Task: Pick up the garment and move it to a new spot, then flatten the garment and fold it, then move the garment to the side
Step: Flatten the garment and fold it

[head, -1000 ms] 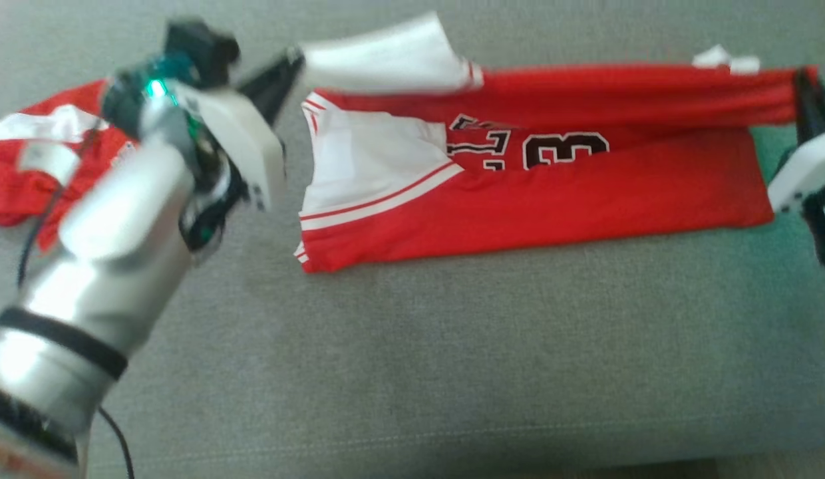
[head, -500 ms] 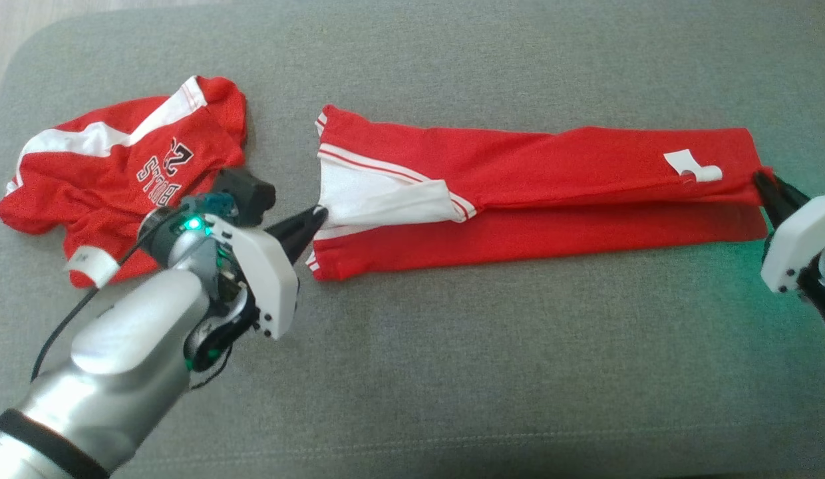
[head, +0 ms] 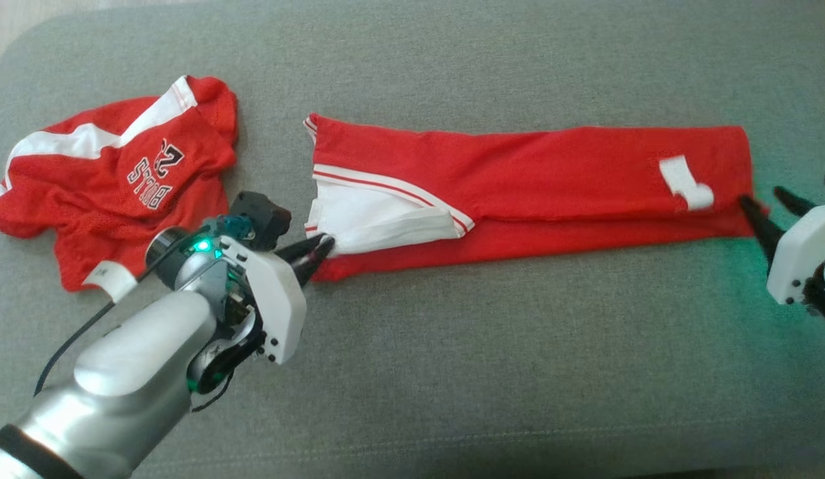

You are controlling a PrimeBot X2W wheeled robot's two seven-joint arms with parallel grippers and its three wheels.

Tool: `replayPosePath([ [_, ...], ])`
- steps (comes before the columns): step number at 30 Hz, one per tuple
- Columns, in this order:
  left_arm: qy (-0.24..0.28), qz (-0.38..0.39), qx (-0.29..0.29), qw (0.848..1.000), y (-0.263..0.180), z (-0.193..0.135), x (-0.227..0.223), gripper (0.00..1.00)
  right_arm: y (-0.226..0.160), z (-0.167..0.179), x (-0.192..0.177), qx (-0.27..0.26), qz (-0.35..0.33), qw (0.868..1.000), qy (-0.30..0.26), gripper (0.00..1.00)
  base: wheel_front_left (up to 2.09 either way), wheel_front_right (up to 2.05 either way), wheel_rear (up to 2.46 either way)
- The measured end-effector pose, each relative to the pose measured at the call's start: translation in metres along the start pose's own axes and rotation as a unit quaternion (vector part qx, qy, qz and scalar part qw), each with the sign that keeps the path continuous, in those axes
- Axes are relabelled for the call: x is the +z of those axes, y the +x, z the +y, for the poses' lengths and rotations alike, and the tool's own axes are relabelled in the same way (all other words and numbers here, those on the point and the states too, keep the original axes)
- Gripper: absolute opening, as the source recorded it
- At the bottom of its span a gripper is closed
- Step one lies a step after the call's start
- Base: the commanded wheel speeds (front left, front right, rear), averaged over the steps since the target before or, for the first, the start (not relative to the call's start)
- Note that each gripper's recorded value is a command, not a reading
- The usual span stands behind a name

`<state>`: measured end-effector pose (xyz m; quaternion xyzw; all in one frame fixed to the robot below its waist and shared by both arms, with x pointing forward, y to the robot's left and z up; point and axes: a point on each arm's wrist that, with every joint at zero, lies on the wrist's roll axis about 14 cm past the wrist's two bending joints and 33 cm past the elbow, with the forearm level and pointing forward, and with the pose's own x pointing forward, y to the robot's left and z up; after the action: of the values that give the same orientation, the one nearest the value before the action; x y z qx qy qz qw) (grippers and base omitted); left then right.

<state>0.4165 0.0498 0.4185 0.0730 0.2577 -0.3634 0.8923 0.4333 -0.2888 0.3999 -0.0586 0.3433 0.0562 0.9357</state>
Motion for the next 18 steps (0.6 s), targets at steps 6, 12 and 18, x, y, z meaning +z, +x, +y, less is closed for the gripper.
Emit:
replayPosePath([
  [6,-0.005,-0.025,0.019,1.0,-0.003,0.0,0.005,1.0,-0.008,-0.001,0.018,0.004,-0.043,0.998,0.036,1.0,0.0,0.0,0.0],
  [12,-0.049,-0.134,0.077,0.987,-0.011,0.018,0.049,1.0,-0.027,-0.002,0.07,0.005,-0.17,0.984,0.047,1.0,0.0,0.0,0.0],
  [18,-0.118,-0.262,0.161,0.944,-0.036,0.053,0.096,1.0,-0.047,0.013,0.117,0.011,-0.309,0.949,0.064,1.0,0.0,0.0,0.0],
])
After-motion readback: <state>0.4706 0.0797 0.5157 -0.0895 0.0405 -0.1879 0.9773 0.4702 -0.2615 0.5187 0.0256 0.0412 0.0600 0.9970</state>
